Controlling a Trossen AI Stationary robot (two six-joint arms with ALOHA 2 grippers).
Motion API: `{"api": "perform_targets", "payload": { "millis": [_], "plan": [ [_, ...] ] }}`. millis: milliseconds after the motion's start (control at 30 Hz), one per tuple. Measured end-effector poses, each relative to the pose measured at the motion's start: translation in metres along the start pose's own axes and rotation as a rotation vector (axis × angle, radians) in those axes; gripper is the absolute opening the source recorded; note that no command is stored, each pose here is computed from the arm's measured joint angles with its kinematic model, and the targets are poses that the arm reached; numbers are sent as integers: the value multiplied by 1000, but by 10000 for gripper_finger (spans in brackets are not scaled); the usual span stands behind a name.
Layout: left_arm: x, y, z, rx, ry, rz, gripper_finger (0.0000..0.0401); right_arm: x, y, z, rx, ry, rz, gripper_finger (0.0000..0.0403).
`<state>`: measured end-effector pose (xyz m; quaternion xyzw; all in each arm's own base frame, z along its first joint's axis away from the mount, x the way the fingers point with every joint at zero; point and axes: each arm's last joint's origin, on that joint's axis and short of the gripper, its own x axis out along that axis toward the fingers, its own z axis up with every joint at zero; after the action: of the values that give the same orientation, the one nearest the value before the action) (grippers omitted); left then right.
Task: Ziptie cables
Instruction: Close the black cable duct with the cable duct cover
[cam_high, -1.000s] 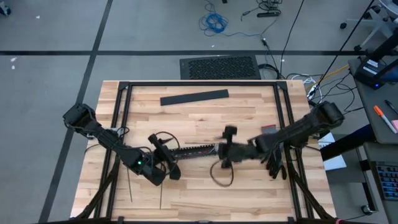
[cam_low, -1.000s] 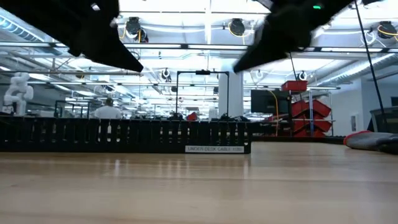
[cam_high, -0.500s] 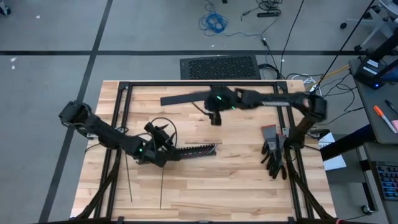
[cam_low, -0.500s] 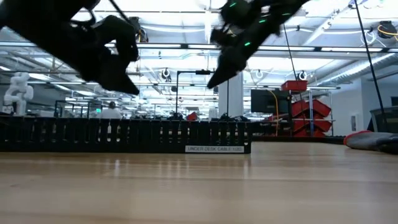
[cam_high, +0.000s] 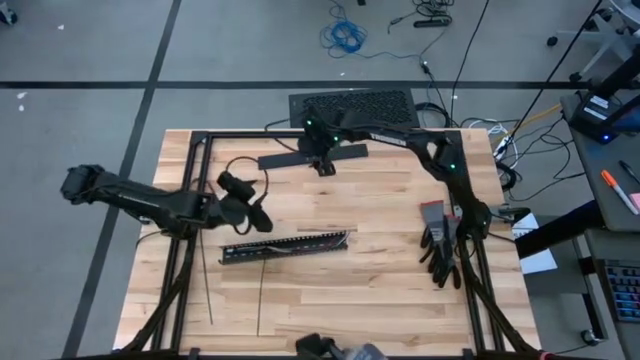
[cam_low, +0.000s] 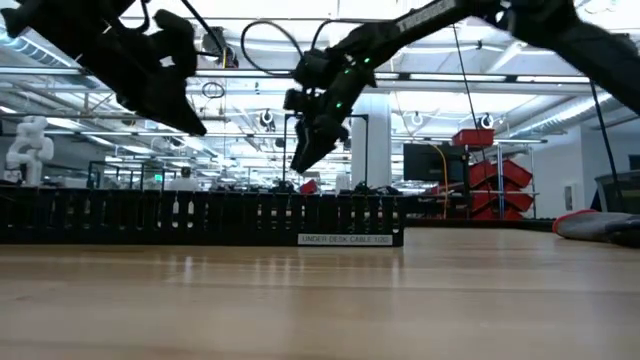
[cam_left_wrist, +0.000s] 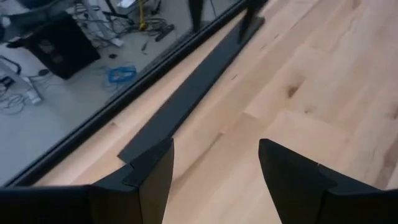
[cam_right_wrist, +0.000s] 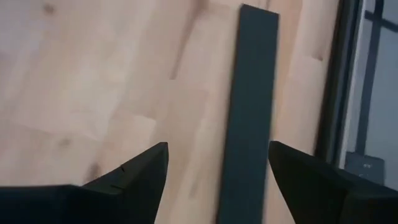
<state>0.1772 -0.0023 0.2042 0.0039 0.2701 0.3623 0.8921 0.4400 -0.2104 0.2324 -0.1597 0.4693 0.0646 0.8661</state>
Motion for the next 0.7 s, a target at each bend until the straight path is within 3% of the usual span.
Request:
{"api": "perform_targets", "payload": {
  "millis": [233,533,700],
  "plan": [
    [17,15,-8,-37,-1,-128,233,25,-39,-17,78,62,25,273],
    [32,34,-8,-46,12,-90,233,43,-54,-55,245,144,122,272],
    [37,38,-4,-61,-4,-113,233,39,-64,-69,297,160,115,272]
  ]
}}
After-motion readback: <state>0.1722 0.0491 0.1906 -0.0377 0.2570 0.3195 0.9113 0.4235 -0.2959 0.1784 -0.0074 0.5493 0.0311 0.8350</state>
